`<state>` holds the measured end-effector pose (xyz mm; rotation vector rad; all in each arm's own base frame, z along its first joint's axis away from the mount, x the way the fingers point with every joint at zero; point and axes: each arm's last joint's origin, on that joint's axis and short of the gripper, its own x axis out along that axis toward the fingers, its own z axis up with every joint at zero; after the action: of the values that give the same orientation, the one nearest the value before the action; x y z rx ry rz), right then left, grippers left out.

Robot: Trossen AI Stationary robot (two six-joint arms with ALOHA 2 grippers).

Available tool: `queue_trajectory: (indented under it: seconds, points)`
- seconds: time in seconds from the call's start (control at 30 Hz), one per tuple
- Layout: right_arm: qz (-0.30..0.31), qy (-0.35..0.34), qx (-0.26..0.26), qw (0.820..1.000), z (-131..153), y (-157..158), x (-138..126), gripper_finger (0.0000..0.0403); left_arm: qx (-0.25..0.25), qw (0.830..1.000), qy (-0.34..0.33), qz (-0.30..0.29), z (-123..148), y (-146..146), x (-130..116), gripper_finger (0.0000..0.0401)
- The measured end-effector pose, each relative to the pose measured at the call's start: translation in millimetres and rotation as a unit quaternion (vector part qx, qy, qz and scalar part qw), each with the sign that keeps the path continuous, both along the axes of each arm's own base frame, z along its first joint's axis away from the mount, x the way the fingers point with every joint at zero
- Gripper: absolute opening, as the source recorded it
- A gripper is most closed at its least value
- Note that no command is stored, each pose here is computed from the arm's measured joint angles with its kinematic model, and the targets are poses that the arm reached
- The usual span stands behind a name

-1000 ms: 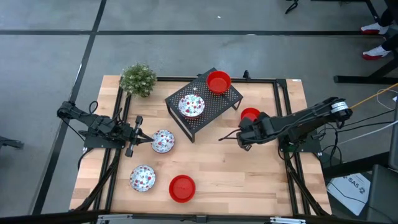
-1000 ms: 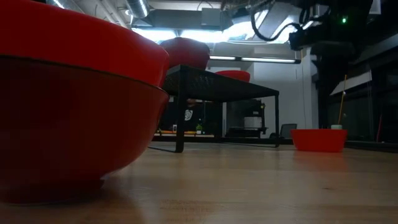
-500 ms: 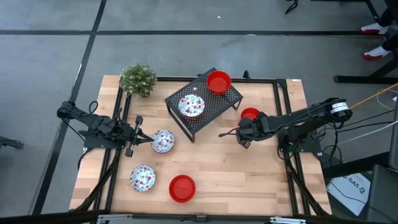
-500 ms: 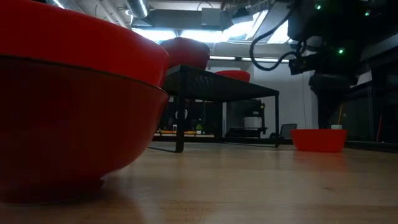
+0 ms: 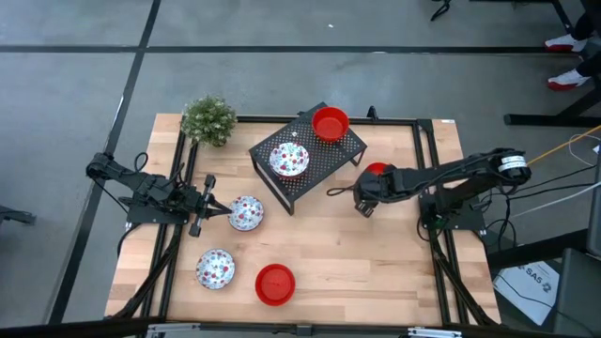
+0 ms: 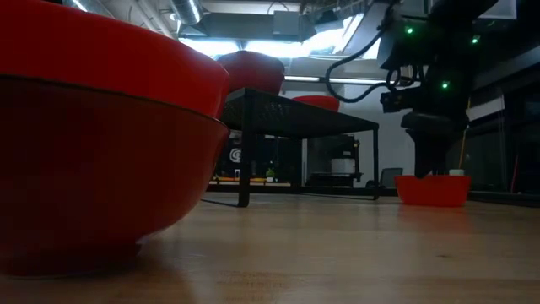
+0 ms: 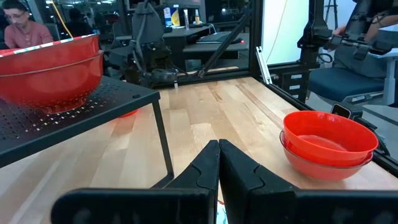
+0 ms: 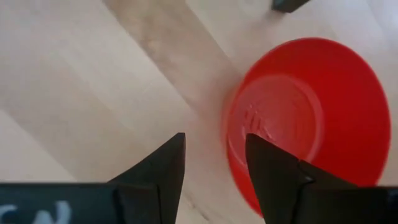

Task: Pick & Place Mini bowls
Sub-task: Stack the red bowl on the red bowl on the shelf

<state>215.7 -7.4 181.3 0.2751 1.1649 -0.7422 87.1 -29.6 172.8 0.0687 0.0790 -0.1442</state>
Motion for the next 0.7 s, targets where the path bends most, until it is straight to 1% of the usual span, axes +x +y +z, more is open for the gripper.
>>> queue_trajectory:
  seconds: [0.3, 0.7]
  points:
    - [-0.029, -0.008, 0.001, 1.000, 0.3, -11.8, 0.7, 0.0167, 0.000, 1.000, 0.000, 0.000, 0.1, 0.0, 0.0, 0.0004]
    - [-0.033, -0.024, 0.004, 0.999, 0.9, -13.7, 3.3, 0.0167, 0.000, 1.000, 0.000, 0.000, 0.0, 0.0, 0.0, 0.0004]
